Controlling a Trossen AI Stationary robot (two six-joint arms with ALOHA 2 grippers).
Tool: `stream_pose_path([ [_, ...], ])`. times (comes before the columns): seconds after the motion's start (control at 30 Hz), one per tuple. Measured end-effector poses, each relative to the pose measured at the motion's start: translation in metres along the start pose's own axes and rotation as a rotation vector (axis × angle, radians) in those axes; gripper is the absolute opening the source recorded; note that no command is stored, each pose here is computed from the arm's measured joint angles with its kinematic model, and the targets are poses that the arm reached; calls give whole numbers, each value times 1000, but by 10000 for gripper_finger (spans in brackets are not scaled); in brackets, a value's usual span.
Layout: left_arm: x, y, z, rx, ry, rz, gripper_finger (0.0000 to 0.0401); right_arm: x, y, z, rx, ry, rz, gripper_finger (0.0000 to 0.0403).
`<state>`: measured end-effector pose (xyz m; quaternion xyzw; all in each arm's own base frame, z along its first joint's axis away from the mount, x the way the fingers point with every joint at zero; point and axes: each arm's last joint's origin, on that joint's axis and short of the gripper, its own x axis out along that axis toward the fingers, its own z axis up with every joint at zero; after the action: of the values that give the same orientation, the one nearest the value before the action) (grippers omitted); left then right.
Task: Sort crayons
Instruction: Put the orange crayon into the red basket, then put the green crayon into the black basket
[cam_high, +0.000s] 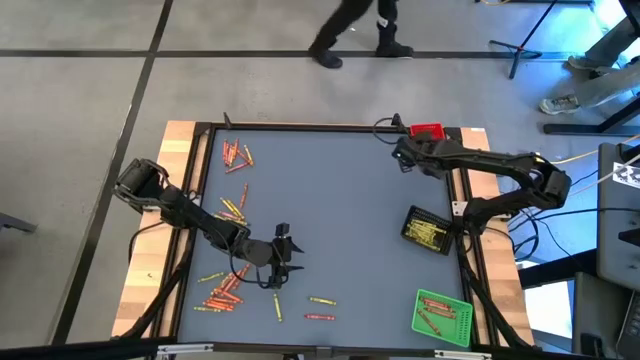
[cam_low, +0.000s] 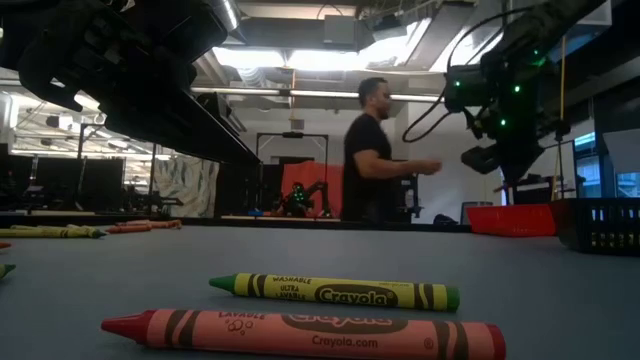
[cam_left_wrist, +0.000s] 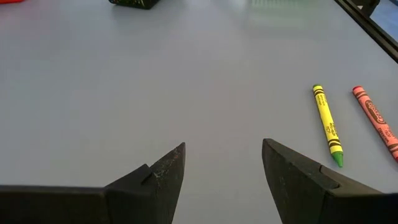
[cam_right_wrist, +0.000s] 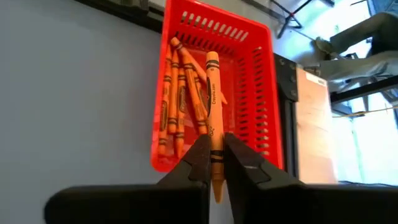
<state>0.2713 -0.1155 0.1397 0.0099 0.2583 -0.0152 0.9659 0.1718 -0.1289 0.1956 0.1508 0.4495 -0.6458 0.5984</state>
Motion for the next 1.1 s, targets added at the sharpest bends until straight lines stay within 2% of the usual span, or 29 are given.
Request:
stream_pose_path([
  [0.3, 0, 0, 1, -2, -7, 5, 197, 20, -3, -1, 68, -40, -21, 28],
  [0.57, 0, 0, 1, -2, -7, 5, 197, 23, -4, -2, 81, -43, -32, 109],
  [0.7, 0, 0, 1, -2, -8, 5, 197, 21, -4, -2, 31, -31, -5, 140],
  [0.9, 0, 0, 1, -5, -15, 4, 197, -14, 5, -9, -36, -152, 145, 151],
  [1.1, 0, 0, 3, -12, -34, 0, 197, -66, 25, -30, -129, -306, 445, 152],
])
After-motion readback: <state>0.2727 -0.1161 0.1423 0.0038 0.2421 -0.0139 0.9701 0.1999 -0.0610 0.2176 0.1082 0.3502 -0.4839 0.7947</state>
